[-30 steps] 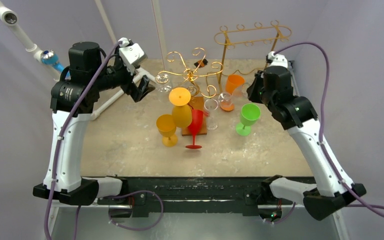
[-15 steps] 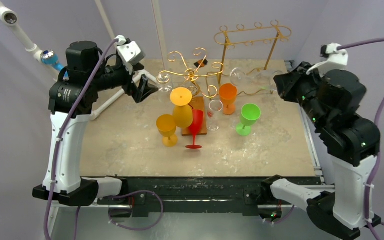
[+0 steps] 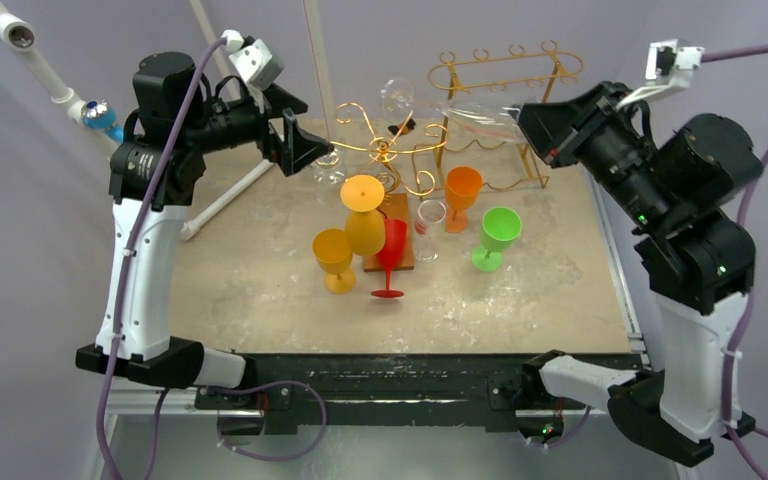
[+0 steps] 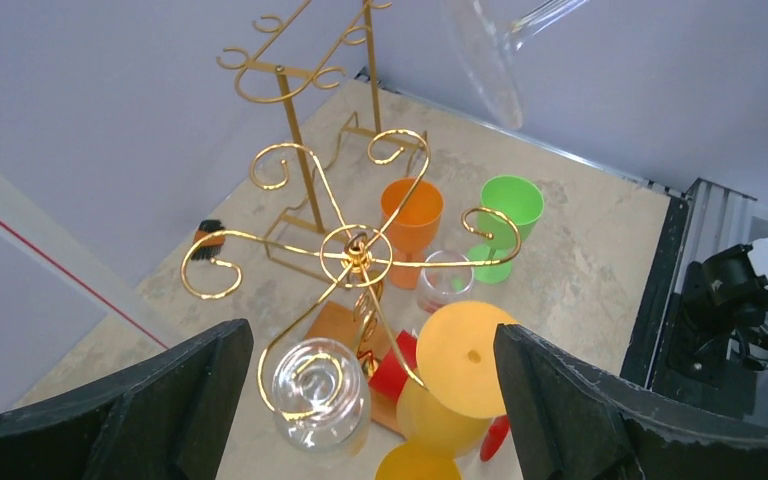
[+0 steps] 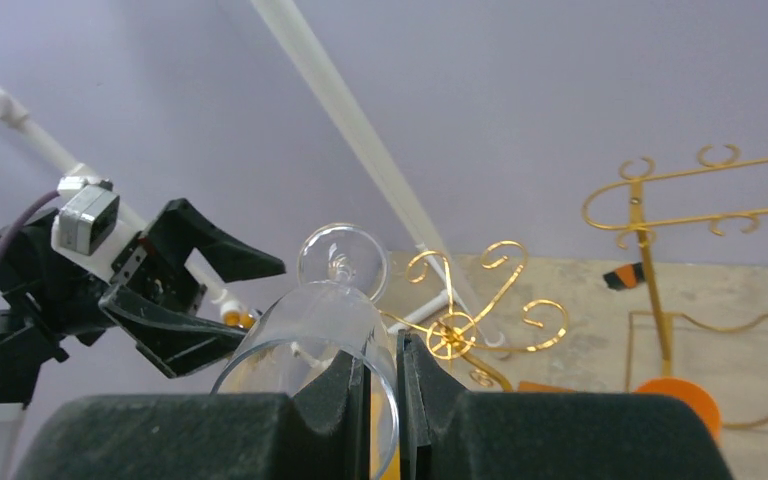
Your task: Place the wine glass upside down on the wine glass rack
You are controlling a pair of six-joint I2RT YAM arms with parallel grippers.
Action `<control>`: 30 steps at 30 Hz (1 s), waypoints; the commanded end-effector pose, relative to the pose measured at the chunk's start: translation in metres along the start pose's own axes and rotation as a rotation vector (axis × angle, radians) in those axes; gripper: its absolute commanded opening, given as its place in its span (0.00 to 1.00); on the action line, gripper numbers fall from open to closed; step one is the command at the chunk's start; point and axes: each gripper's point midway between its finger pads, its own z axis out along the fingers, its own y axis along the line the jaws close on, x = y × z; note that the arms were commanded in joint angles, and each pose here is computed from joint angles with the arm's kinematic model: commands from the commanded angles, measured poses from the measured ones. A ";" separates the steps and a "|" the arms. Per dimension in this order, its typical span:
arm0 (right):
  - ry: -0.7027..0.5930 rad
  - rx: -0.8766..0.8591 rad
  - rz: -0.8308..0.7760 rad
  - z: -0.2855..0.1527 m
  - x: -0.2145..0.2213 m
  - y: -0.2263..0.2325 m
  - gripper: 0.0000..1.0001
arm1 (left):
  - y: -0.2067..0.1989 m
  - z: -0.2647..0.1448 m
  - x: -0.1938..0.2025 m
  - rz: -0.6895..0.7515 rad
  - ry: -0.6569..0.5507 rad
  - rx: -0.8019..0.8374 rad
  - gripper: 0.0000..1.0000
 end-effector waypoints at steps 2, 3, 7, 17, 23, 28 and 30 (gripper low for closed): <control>-0.058 -0.174 0.069 0.033 -0.014 0.032 0.00 | -0.005 0.011 -0.030 -0.193 -0.083 0.039 1.00; -0.063 -0.182 0.075 0.035 -0.014 0.033 0.00 | -0.005 0.012 -0.031 -0.202 -0.090 0.045 1.00; -0.069 -0.212 0.090 0.047 -0.015 0.038 0.00 | -0.006 0.018 -0.028 -0.240 -0.094 0.062 1.00; -0.037 -0.206 0.083 0.081 0.003 0.047 0.00 | 0.010 0.036 -0.017 -0.327 -0.087 0.016 0.95; -0.032 -0.193 0.059 0.090 0.014 0.056 0.00 | 0.026 0.044 -0.011 -0.311 -0.067 -0.029 0.71; -0.060 -0.197 0.051 0.085 0.014 0.053 0.00 | 0.038 0.043 -0.003 -0.270 -0.038 -0.094 0.21; -0.066 -0.206 0.045 0.082 0.016 0.054 0.00 | 0.042 0.043 0.001 -0.253 -0.023 -0.112 0.12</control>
